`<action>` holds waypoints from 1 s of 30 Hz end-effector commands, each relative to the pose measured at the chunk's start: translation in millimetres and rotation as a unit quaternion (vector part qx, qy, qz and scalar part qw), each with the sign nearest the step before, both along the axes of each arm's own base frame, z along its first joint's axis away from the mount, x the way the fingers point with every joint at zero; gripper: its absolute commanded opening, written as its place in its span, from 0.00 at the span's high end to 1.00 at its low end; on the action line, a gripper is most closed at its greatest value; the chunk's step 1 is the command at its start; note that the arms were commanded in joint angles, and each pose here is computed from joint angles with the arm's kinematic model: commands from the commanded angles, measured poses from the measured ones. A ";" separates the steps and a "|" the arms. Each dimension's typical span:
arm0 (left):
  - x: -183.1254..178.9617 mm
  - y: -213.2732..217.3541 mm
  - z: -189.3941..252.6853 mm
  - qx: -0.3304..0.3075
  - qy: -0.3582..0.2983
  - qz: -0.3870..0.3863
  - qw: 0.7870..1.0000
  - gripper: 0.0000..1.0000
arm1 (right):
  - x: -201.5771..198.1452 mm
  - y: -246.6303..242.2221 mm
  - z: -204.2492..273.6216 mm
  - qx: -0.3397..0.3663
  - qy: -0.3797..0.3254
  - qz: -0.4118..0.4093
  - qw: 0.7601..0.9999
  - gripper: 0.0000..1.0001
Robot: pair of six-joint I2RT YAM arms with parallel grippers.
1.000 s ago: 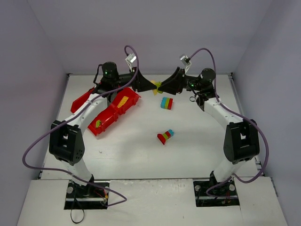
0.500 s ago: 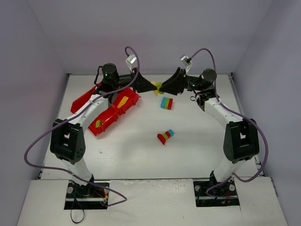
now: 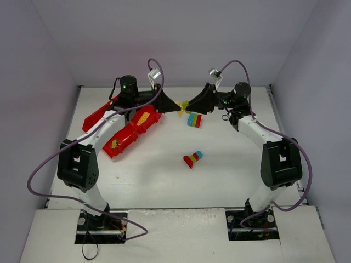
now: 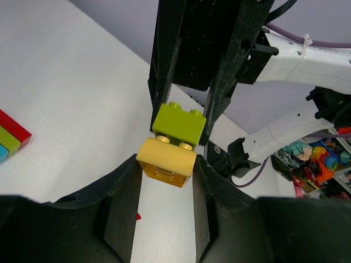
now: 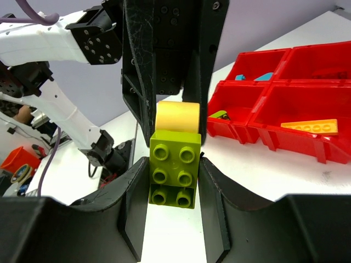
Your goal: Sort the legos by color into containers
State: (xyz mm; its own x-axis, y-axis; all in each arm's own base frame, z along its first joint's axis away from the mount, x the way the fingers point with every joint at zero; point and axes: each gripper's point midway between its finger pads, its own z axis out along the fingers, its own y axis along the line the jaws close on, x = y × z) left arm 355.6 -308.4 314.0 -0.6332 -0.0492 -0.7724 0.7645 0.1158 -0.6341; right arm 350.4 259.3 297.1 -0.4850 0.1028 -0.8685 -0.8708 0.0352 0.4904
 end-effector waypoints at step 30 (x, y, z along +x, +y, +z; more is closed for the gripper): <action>141.0 176.2 -58.8 0.315 -0.026 0.441 0.840 0.93 | 29.1 -38.9 -11.2 -0.093 -0.052 -0.158 0.982 1.00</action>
State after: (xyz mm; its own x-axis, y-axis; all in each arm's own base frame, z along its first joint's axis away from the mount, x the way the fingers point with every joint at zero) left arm 489.1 -144.7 235.9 -0.5833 -0.0801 -0.8083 0.2619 0.9235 -0.2805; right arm 380.5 225.9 254.8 -0.4824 0.0667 -0.8734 -0.8021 0.3671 0.4711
